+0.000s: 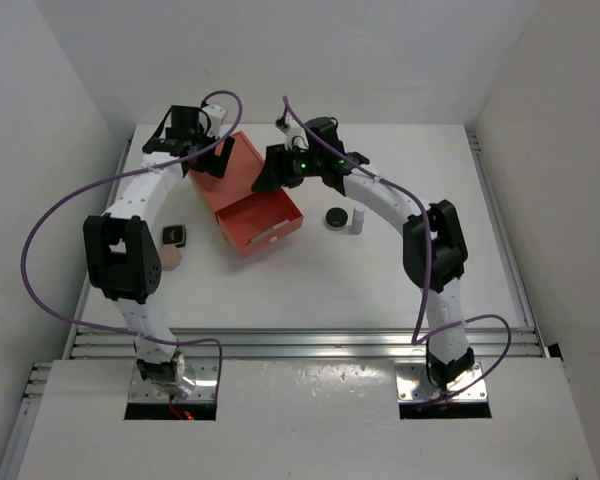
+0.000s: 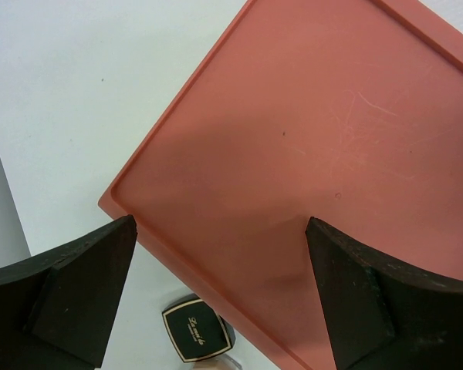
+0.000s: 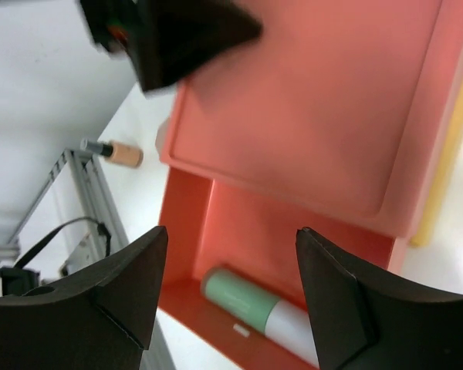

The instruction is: Organize the makeup

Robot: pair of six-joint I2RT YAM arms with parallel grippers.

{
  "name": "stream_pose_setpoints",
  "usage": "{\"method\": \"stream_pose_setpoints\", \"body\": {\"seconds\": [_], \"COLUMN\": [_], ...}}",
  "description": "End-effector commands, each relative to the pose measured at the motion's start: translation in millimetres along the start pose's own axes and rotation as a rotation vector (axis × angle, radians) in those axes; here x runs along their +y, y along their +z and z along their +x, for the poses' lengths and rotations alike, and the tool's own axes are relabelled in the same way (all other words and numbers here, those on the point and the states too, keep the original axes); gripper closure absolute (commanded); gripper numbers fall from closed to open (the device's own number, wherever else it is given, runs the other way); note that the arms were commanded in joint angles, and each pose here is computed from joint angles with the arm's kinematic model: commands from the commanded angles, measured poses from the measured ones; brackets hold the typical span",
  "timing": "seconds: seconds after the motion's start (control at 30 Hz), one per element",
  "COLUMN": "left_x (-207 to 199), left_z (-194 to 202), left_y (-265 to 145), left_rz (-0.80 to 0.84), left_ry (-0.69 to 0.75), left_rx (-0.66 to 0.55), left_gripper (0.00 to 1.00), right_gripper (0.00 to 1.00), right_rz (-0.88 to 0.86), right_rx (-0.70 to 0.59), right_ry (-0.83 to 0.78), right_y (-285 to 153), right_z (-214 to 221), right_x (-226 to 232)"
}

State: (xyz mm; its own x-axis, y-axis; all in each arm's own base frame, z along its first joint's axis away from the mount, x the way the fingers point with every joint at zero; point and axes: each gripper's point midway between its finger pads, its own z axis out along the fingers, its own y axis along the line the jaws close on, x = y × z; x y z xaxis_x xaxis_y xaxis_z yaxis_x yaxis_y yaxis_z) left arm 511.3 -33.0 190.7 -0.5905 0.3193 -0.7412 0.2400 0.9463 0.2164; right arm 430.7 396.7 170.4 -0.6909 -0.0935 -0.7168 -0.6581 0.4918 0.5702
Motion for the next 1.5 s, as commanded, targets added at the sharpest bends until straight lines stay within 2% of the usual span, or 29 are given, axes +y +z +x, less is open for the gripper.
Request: {"method": "stream_pose_setpoints", "body": {"seconds": [0.0,0.17,0.23,0.27,0.43,0.47,0.53,0.57,0.63,0.7,0.97,1.17,1.3,1.33,1.4,1.47], "left_x": [-2,-3,-3,-5,-17,-22,-27,-31,-33,-33,-43,-50,-50,-50,-50,-50], "left_z": [2,19,27,35,45,44,47,46,49,49,55,64,64,64,64,64], "left_y": [10,20,23,24,29,29,33,33,36,36,37,38,38,38,38,38], "left_rz": [-0.016,-0.022,-0.027,-0.021,0.033,0.055,0.081,0.102,0.113,0.114,0.142,0.165,0.165,0.165,0.165,0.165], "left_ry": [0.021,0.023,0.025,0.026,0.005,-0.007,-0.009,-0.01,-0.011,-0.011,-0.016,-0.038,-0.038,-0.038,-0.038,-0.038], "left_rx": [0.001,0.06,0.087,0.109,0.126,0.12,0.125,0.119,0.127,0.127,0.14,0.157,0.157,0.157,0.157,0.157], "left_gripper": [0.03,0.06,0.06,0.08,0.08,0.08,0.09,0.09,0.09,0.09,0.09,0.09,0.09,0.09,0.09,0.09], "right_gripper": [0.32,0.32,0.32,0.32,0.32,0.31,0.27,0.22,0.18,0.16,0.13,0.2,0.29,0.38,0.46,0.58], "right_rz": [0.029,0.121,0.168,0.177,0.494,0.583,0.737,0.776,0.853,0.876,0.918,0.917,0.886,0.884,0.871,0.854], "right_rx": [-0.135,-0.222,-0.202,-0.222,-0.11,-0.023,0.034,0.122,0.201,0.273,0.379,0.393,0.381,0.381,0.386,0.395], "right_ry": [-0.169,-0.214,-0.179,-0.187,-0.09,-0.053,-0.05,-0.024,-0.024,-0.013,0.039,0.057,0.051,0.053,0.06,0.076], "right_y": [-29,-67,-80,-95,-150,-161,-186,-194,-209,-211,-202,-193,-181,-180,-177,-175], "right_z": [-62,-100,-94,-100,-54,-27,-14,7,23,41,75,87,90,90,91,97], "right_x": [32,39,24,31,-38,-57,-85,-92,-109,-120,-153,-171,-176,-177,-175,-174]}}
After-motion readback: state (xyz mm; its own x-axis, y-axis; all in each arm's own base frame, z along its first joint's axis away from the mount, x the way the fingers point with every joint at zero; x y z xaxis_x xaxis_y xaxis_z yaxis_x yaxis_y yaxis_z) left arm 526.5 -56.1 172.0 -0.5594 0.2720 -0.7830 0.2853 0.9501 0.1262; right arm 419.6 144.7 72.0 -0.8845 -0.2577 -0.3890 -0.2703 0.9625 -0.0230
